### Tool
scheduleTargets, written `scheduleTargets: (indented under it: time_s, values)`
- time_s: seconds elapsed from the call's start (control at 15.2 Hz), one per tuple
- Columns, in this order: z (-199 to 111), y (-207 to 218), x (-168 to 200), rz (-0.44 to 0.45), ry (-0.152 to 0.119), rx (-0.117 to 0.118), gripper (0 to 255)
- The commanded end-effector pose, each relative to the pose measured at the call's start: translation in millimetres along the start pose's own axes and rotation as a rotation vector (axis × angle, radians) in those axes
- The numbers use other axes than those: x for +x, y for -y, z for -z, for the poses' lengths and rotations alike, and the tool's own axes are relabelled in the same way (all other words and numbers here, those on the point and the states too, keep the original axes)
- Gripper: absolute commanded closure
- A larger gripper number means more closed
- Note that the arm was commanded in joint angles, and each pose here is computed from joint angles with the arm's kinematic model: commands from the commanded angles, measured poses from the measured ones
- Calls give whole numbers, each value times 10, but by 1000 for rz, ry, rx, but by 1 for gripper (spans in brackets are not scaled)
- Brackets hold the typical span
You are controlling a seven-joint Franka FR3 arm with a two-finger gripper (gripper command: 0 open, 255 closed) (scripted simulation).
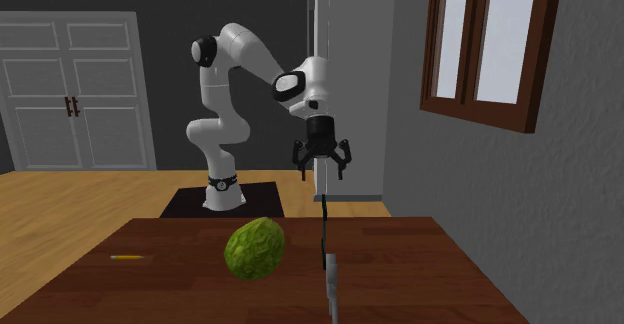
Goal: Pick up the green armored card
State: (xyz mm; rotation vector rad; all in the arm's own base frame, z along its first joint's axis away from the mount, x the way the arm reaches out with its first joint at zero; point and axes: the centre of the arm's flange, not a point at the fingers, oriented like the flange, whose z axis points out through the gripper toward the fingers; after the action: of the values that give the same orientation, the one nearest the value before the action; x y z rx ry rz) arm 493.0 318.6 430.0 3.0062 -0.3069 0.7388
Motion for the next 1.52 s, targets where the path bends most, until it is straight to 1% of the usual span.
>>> scheduleTargets:
  time_s: [0.0, 0.26, 0.4, 0.46, 1.06, 1.45]
  values:
    - [-96, 25, -31, -1, -3, 1, 0]
    - [-284, 21, -128, -1, -3, 1, 0]
    - [-311, 21, -142, -1, -3, 1, 0]
    - [-305, 11, -141, -1, -3, 1, 255]
    - [-311, 21, -142, -1, -3, 1, 255]
    - [-30, 26, 4, -1, -3, 1, 255]
